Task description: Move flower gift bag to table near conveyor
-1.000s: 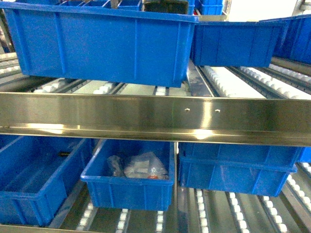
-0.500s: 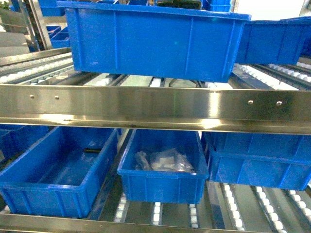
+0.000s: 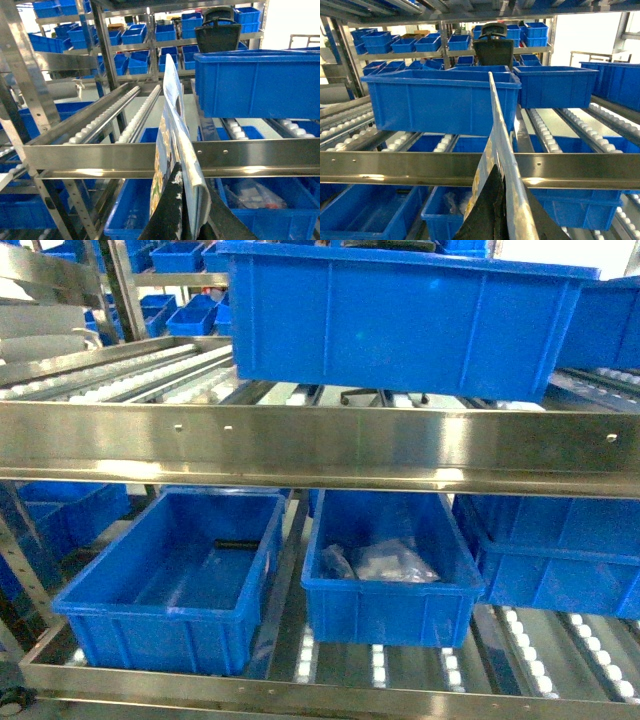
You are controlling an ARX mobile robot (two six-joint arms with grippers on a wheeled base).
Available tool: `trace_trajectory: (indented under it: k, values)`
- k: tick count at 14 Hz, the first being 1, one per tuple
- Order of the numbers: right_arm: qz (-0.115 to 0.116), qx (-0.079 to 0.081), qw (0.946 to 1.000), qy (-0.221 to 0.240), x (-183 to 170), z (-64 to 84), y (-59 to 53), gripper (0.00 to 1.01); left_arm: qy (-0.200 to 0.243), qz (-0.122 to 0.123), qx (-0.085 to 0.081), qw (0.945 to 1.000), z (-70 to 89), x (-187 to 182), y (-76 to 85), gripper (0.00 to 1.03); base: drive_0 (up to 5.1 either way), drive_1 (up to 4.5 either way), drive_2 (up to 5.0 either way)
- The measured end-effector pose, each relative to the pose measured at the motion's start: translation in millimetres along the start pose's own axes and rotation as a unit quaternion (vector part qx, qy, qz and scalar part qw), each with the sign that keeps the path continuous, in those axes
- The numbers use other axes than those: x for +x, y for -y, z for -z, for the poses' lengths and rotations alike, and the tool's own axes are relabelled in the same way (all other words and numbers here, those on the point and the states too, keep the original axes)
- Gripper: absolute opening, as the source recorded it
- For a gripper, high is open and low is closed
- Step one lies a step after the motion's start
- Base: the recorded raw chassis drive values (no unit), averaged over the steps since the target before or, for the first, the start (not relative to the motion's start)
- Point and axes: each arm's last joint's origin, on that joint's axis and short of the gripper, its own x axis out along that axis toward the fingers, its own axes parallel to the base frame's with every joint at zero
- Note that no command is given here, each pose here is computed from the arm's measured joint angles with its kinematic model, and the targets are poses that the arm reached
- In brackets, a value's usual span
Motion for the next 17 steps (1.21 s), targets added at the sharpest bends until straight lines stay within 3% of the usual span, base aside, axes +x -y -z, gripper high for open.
trace_trajectory:
  k: [17]
  values:
    - [0.000, 0.000, 1.0000, 0.000, -0.1, 0.0, 0.0, 0.02, 0.001, 0.000, 0.000, 1.0000, -0.2, -0.2, -0.1, 0.02, -4.9, 2.24, 2.6]
